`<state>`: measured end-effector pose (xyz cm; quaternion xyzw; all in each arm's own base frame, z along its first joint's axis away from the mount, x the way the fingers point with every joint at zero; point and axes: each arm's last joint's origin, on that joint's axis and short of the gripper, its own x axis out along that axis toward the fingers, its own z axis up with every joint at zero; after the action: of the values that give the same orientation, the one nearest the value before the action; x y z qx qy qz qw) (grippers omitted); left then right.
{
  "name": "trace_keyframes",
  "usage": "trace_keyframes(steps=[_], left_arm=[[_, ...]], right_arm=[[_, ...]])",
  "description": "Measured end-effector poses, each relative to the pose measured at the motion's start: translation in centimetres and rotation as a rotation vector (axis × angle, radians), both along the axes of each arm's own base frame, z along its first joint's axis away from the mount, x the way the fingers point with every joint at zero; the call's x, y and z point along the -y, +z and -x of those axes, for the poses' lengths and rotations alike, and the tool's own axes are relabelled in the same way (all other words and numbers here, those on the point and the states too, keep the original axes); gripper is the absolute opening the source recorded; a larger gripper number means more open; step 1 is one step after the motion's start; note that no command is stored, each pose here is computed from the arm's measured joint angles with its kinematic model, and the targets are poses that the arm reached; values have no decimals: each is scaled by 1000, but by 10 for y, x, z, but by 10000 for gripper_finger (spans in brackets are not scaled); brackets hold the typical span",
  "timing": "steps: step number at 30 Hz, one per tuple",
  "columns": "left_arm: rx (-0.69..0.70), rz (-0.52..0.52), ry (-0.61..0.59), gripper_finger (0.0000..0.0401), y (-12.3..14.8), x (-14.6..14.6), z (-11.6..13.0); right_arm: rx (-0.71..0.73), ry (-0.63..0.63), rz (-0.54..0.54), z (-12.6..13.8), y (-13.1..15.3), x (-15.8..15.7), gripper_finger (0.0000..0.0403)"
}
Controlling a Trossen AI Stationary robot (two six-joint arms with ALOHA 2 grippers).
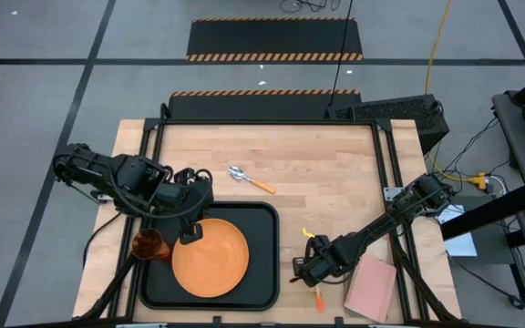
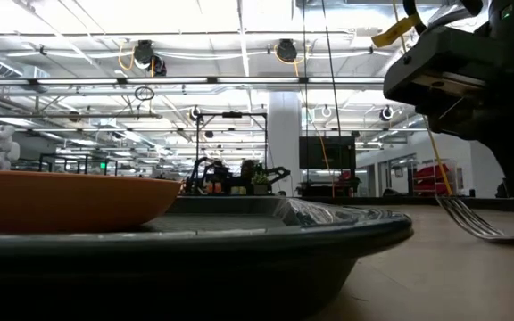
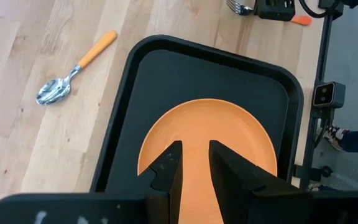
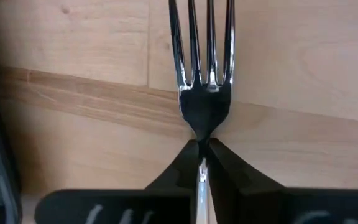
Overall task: Pick and place plate/cup/fork/spoon on tray
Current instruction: Put the orange fork on the black tray to the right of the orange plate
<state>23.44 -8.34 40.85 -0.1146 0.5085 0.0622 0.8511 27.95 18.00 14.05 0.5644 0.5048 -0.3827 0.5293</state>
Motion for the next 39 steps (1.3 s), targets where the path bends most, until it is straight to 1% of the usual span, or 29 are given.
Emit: trace_keyframes(steps=[5, 11, 18, 21, 25, 31, 34, 39], left_arm=[[0, 0, 0, 81, 0, 0, 0], [0, 2, 3, 81, 0, 0, 0], [-6, 1, 6, 81, 0, 0, 1], [-35, -6, 9, 81, -2, -1, 3], [-44, -1, 19, 81, 1, -3, 10], [-4, 17, 40, 81, 10, -8, 22], [20, 7, 57, 81, 14, -11, 28], [46, -3, 68, 81, 19, -15, 36]], right_arm=[[28, -2, -11, 0, 5, 0, 11], [126, -30, -2, -4, 20, 3, 3], [277, -50, -51, -23, 27, 10, 2], [330, -60, -53, -32, 30, 17, 2], [408, -60, -51, -47, 43, 25, 1], [488, -72, -10, -66, 62, 41, 1], [522, -72, 5, -74, 71, 51, 1], [554, -103, 48, -83, 76, 70, 1]])
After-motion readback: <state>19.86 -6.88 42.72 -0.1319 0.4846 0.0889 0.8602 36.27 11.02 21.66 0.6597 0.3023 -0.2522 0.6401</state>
